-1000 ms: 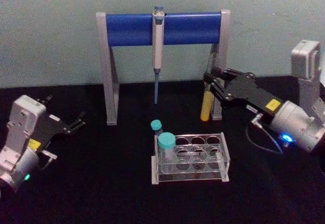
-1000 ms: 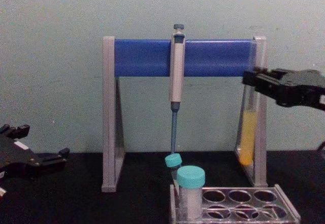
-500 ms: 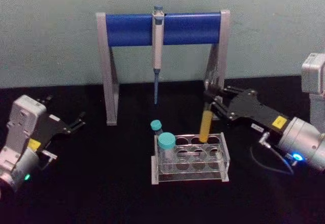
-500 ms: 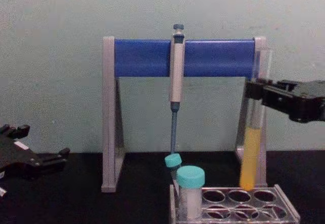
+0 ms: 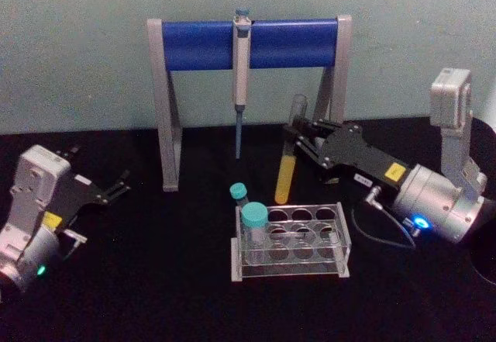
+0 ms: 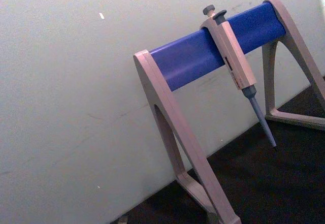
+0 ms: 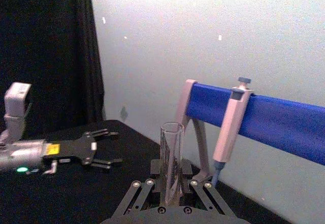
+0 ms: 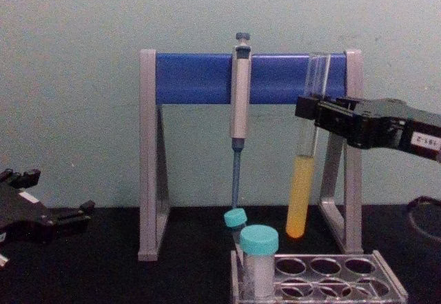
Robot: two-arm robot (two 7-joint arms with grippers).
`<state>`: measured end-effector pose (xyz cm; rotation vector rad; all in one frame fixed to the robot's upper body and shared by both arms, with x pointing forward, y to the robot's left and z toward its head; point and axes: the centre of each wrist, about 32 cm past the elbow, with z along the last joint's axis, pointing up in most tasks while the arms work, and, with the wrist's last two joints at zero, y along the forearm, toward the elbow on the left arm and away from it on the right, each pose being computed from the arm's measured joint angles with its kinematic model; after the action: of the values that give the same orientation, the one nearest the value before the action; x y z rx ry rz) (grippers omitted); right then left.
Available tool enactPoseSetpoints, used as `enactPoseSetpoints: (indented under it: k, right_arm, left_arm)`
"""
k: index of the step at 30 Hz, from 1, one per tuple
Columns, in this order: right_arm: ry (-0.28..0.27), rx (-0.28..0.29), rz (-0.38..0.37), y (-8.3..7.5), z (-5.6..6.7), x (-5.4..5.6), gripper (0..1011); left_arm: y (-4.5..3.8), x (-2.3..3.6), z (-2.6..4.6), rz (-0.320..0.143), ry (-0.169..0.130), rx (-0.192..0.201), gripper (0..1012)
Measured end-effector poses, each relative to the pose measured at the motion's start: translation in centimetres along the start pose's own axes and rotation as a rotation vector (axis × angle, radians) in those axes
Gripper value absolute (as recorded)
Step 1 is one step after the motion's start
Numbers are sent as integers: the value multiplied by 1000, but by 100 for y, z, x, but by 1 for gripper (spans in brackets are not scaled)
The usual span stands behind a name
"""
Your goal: Pick up the test tube from the test tube rack, shake it, then place it back into the test tube rack.
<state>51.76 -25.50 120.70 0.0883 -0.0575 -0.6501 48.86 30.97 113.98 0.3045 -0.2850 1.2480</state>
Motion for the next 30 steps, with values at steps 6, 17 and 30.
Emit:
enactPoseSetpoints:
  k: [6, 17, 30]
  right_arm:
    - [-5, 5, -28, 62, -9, 59, 234]
    - [-10, 0, -57, 52, -2, 95, 234]
    - [-47, -13, -130, -220, 93, 83, 234]
  left_arm:
    - [0, 0, 0, 0, 0, 0, 1001]
    - [0, 0, 0, 0, 0, 0, 1001]
    - [0, 0, 0, 0, 0, 0, 1001]
